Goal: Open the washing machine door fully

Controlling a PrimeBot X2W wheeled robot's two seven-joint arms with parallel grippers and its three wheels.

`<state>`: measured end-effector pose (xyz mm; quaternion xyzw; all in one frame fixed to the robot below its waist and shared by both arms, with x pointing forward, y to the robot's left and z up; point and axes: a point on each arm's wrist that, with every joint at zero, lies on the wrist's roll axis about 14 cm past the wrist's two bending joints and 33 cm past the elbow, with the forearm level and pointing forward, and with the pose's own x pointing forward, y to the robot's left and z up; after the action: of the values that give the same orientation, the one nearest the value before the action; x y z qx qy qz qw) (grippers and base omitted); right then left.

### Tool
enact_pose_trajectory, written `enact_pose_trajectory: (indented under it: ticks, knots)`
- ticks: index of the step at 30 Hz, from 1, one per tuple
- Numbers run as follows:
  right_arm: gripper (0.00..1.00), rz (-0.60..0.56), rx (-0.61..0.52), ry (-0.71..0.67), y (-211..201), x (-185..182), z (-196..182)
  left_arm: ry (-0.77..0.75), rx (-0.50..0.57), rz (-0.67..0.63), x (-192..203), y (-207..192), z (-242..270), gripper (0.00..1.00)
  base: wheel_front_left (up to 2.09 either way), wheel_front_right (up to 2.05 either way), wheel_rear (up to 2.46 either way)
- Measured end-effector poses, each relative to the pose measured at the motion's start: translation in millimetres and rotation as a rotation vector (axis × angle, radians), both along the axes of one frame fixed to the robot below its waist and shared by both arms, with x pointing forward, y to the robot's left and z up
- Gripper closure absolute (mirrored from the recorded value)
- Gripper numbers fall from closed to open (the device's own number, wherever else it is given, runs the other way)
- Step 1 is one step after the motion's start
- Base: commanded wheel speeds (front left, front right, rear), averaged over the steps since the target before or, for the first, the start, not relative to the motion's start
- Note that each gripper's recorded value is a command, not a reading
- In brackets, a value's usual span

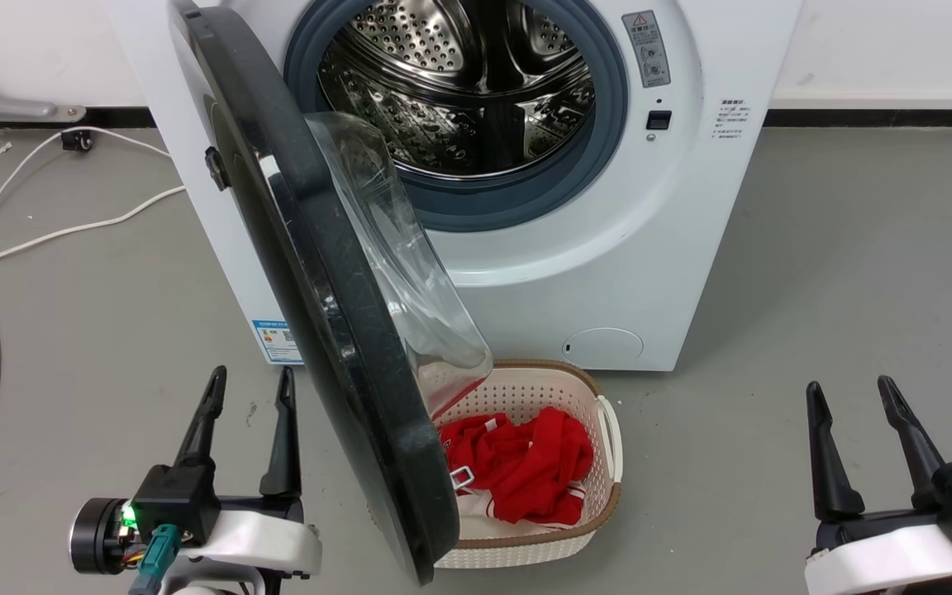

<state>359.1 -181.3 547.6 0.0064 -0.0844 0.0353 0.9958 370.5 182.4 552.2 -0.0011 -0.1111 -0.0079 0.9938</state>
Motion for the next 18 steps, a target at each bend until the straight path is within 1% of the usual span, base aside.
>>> enact_pose_trajectory:
  ticks: [6, 10, 15, 18]
  knots:
    - [0.0, -0.001, 0.007, -0.003, 0, 1, 1, -0.007, 0.0, 0.0, 0, 0, 2, 1.0, 0.0, 0.0, 0.0]
    - [0.0, 0.001, 0.01, -0.002, 0, 3, 0, -0.039, 0.001, 0.003, 1, 1, 13, 1.0, 0.0, 0.0, 0.0]
    - [0.0, 0.002, 0.015, 0.001, 1, 4, -1, -0.162, 0.004, 0.023, 1, 7, 52, 1.0, 0.0, 0.0, 0.0]
    - [0.0, 0.006, 0.018, 0.005, 2, 5, -2, -0.27, 0.013, 0.033, -3, 9, 87, 1.0, 0.0, 0.0, 0.0]
